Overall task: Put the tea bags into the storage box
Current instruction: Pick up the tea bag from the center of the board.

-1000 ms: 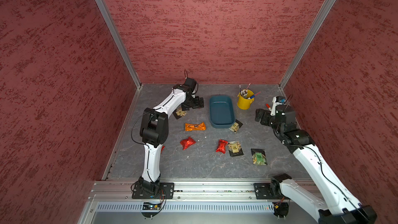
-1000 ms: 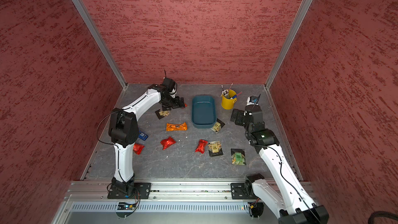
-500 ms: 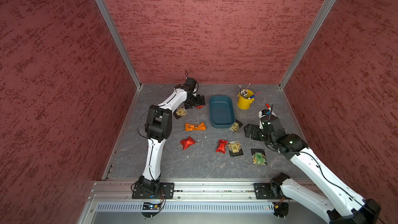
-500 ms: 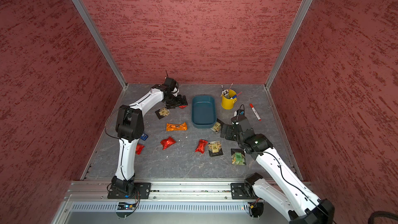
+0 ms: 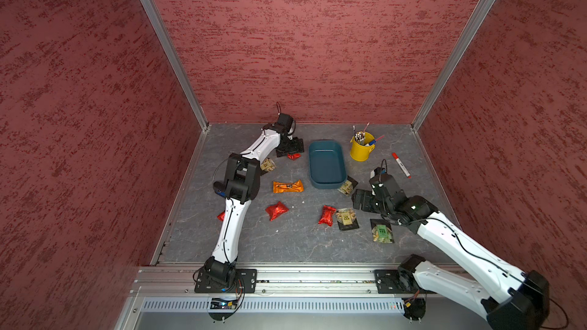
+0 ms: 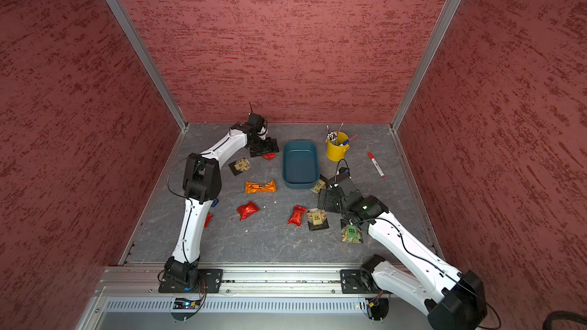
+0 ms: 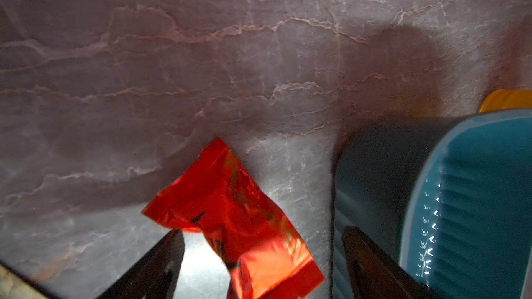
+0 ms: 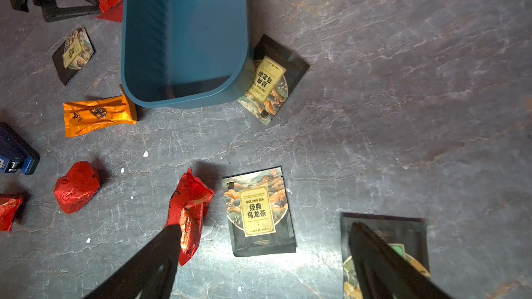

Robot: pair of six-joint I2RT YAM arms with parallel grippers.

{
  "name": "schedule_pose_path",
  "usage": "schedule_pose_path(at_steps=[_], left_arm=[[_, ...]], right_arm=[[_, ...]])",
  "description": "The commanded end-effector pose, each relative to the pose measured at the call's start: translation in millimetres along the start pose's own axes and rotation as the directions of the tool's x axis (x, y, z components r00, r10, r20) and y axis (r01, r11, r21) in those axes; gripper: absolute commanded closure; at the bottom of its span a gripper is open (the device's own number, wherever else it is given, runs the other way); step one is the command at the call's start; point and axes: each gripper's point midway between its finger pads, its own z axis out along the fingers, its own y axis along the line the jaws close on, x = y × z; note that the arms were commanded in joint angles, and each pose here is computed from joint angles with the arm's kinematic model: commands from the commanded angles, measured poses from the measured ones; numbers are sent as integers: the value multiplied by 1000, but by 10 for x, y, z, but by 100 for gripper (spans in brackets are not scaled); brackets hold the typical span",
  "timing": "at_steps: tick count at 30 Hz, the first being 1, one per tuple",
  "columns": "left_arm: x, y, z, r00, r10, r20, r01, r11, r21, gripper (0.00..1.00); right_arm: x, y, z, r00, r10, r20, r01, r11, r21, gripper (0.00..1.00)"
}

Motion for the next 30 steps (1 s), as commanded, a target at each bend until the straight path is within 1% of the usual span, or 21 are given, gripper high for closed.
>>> schedule_pose_path(at_steps=[1, 7, 10, 15, 19, 23, 26, 28, 30], left_arm=[[73, 59, 56, 999, 23, -36, -24, 999, -33, 13], [170, 86, 44, 996, 53, -65, -58, 996, -70, 18], [223, 95, 62, 995, 57, -82, -64, 995, -75, 24], [263, 112, 97, 995, 53, -89, -60, 995, -77, 35], [287, 129, 120, 995, 49, -91, -56, 995, -79, 41], [290, 124, 92, 995, 55, -85, -61, 995, -77, 50], [282, 127, 51, 995, 63, -77, -69, 994, -80, 54], [280, 138, 32, 995, 66, -75, -72, 994, -81, 58], [268, 150, 2, 996, 64, -69, -69, 994, -79, 61]], right_arm=[[-51, 83, -47, 999, 37, 27, -37, 999, -3, 5], [59, 123, -62, 993, 118, 5, -118, 992, 37, 7], [108, 188, -61, 991, 133, -9, -133, 990, 50, 7], [275, 273, -3, 990, 133, -52, -129, 989, 78, 8], [323, 414, -11, 990, 128, -55, -126, 991, 42, 9], [379, 499, 30, 990, 117, -78, -115, 993, 32, 9], [421, 591, 69, 989, 104, -101, -102, 994, 26, 10], [451, 639, 98, 989, 90, -113, -87, 996, 26, 10], [490, 673, 152, 988, 82, -130, -79, 996, 31, 11]])
